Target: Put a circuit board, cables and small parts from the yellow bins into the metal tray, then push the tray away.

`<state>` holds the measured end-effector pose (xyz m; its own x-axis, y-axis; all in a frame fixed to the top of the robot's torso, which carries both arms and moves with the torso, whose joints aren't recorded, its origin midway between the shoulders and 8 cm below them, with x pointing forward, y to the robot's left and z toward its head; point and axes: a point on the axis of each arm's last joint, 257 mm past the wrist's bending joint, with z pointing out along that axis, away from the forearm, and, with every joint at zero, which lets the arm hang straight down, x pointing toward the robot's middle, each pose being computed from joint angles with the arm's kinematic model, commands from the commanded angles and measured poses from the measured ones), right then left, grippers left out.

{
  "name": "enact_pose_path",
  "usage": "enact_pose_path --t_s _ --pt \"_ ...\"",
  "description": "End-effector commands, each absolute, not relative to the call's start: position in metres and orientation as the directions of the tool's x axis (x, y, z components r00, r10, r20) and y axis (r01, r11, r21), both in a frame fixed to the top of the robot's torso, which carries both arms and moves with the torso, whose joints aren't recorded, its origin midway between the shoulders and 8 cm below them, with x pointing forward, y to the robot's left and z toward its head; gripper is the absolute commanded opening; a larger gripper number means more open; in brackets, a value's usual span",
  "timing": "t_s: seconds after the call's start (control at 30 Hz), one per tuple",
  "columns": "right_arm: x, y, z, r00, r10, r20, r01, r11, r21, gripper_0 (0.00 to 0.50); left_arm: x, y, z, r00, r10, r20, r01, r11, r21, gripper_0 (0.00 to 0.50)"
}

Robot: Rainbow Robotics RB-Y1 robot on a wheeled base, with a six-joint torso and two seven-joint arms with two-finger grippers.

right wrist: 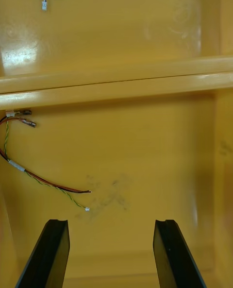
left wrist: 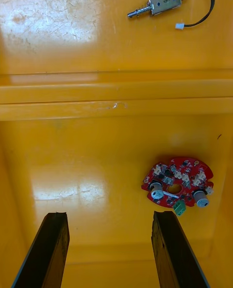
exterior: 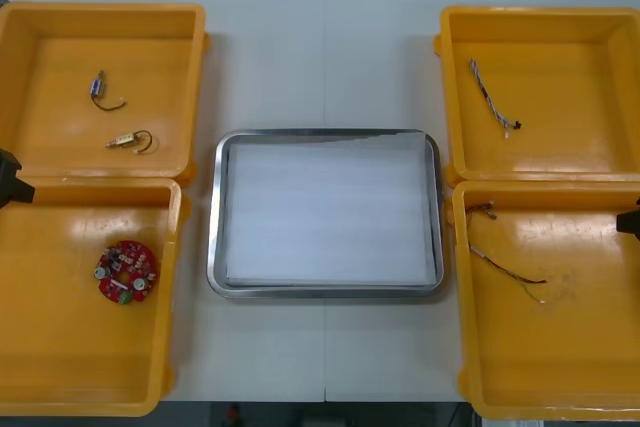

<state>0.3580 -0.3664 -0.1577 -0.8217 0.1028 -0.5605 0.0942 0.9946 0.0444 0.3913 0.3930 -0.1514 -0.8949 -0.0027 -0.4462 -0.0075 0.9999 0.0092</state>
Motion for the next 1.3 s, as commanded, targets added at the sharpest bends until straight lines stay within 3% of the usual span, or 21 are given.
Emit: enact_pose_path --t_s 0.03,0.73,0.77,1.03,1.3 --pt "0.353 -0.373 -0.151 -0.816 0.095 -0.571 0.107 0.994 0.013 0.500 0.387 0.406 -0.136 -0.885 0.042 -0.464 0.011 0.998 0.068 0.500" --pt "0.353 -0.373 -0.151 -0.816 0.095 -0.571 0.107 0.994 0.013 0.500 0.387 0.406 -0.136 -0.885 0.042 -0.464 0.011 0.998 0.068 0.500" --pt "0.353 -0.373 -0.151 -0.816 0.095 -0.571 0.107 0.994 0.013 0.500 0.382 0.401 -0.154 -0.903 0.032 -0.429 0.014 0.999 0.046 0.500" --pt "0.353 -0.373 -0.151 -0.816 0.095 -0.571 0.107 0.994 0.013 0.500 0.384 0.396 -0.150 -0.896 0.037 -0.442 0.022 0.999 0.039 0.500" --pt "0.353 -0.373 -0.151 -0.816 0.095 -0.571 0.107 0.994 0.013 0.500 0.365 0.390 -0.166 -0.910 0.049 -0.411 0.037 0.999 0.037 0.500"
